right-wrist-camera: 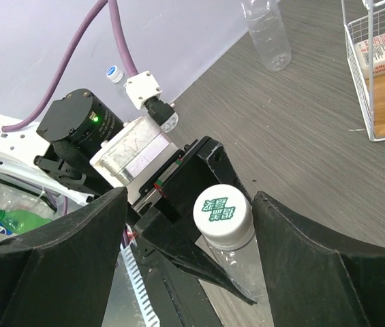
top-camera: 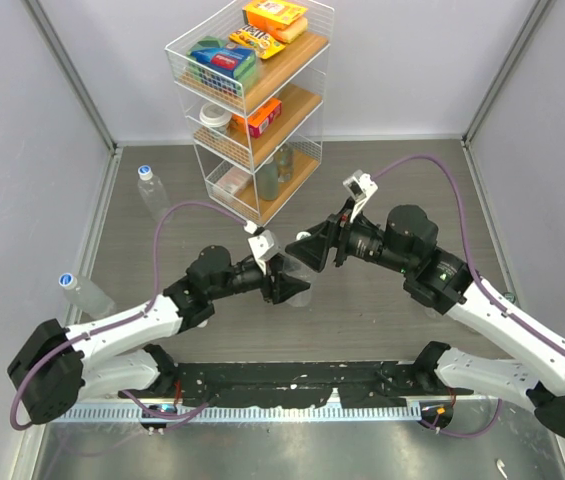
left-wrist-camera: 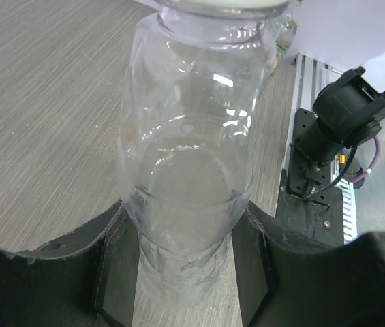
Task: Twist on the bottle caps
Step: Screw the bottle cap onto the plastic bottle.
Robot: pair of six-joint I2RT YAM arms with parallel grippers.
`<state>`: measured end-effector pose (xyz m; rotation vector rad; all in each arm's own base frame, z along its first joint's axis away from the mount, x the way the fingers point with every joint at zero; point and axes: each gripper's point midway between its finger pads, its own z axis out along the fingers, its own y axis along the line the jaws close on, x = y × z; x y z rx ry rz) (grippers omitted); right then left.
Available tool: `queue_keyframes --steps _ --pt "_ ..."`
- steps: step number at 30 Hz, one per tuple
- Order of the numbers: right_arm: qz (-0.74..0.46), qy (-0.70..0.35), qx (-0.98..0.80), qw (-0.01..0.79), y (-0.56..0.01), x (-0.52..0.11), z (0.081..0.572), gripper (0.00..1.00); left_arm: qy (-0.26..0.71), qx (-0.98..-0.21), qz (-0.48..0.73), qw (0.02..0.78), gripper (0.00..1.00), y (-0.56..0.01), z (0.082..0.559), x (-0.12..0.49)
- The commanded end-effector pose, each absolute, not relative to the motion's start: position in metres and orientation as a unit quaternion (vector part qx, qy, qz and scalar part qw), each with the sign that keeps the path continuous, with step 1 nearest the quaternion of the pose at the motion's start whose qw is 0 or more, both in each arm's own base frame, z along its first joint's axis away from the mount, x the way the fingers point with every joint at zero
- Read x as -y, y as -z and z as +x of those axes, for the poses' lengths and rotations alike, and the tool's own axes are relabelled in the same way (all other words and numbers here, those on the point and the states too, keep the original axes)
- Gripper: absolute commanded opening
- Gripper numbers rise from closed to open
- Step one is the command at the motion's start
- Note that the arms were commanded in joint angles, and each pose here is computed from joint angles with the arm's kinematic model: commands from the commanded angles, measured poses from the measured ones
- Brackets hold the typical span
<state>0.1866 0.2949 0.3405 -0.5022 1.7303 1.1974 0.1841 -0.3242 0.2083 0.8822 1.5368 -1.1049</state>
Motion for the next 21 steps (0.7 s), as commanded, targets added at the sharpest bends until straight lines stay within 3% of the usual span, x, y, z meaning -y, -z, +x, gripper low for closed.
queue_keyframes --steps 1,12,16,21 --pt "-0.251 -0.554 -0.645 0.462 -0.377 -0.298 0.149 0.77 0.408 -0.692 0.289 0.52 0.0 -0.198 0.225 0.309" --pt "-0.255 -0.546 -0.654 0.457 -0.37 -0.294 0.147 0.76 0.409 -0.697 0.287 0.514 0.0 -0.196 0.227 0.308" --pt "-0.239 -0.466 -0.696 0.491 -0.358 -0.277 0.17 0.76 0.438 -0.66 0.339 0.508 0.0 -0.206 0.205 0.311" --pt "-0.273 -0.341 -0.753 0.491 -0.344 -0.248 0.186 0.78 0.49 -0.599 0.453 0.442 0.0 -0.211 0.155 0.316"
